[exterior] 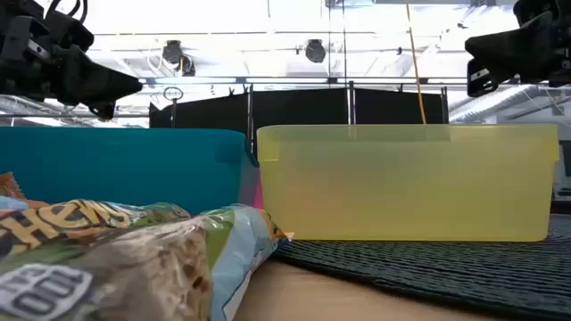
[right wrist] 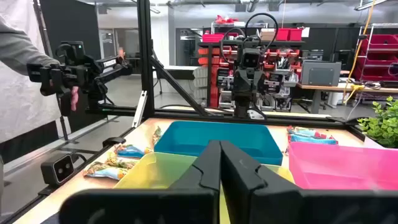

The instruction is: Pick and place Granola Bars by type

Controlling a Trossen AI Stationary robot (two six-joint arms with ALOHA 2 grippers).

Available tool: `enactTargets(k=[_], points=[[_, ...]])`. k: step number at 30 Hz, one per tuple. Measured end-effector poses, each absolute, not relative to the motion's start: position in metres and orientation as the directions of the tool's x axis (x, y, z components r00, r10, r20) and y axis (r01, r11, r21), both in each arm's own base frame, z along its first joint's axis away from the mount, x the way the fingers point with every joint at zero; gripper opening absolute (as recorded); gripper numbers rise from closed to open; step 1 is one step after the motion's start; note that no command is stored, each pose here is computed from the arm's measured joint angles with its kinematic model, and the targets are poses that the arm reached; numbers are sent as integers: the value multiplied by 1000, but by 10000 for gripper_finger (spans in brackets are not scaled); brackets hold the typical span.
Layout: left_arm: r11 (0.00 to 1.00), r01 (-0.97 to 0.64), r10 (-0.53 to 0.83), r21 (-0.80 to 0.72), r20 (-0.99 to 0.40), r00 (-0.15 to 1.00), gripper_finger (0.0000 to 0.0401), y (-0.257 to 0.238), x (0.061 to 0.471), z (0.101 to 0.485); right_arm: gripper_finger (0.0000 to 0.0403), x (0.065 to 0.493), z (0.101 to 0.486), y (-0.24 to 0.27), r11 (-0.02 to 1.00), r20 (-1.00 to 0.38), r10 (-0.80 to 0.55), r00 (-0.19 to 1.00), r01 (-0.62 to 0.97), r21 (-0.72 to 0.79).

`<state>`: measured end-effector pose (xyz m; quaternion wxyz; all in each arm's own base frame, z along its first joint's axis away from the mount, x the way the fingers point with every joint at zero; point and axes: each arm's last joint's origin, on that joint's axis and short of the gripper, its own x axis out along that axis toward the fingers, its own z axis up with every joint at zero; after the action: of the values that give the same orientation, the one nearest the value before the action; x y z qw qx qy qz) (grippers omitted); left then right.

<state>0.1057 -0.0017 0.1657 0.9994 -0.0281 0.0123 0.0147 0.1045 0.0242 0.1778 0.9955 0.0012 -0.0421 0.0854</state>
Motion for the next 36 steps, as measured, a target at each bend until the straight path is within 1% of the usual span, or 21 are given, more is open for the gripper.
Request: enactTargets(k=[14,18,21,23,26,30,32,34,36], points=[[998,-31,30,-53,-25,999,51,-2,106,166,0,105,178,24,985,84,170,982,-170,-5],[999,-49,48,-21,-25,999,51,-1,106,166,0,105,178,24,985,84,170,982,-170,-7],[998,-59,59,-14,-26,998,51,-1,106,166,0,105,178,24,988,84,149,985,-145,-52],[997,-72,72,-11,-24,997,51,0,106,166,0,105,178,23,990,84,139,987,-136,-42],[992,-72,71,-100,-10,997,51,0,106,167,0,105,179,23,989,98,144,985,-147,19],[967,-68,70,-246,-2,998,51,-1,106,168,0,104,180,23,976,110,144,983,-159,146],[952,-68,73,-299,4,997,51,-1,106,169,0,104,182,23,971,123,142,982,-162,176],[927,-76,91,-366,24,996,51,0,106,170,1,104,185,23,969,156,133,979,-162,188],[911,-59,97,-409,73,993,52,0,105,175,5,103,191,22,965,221,93,971,-142,219]])
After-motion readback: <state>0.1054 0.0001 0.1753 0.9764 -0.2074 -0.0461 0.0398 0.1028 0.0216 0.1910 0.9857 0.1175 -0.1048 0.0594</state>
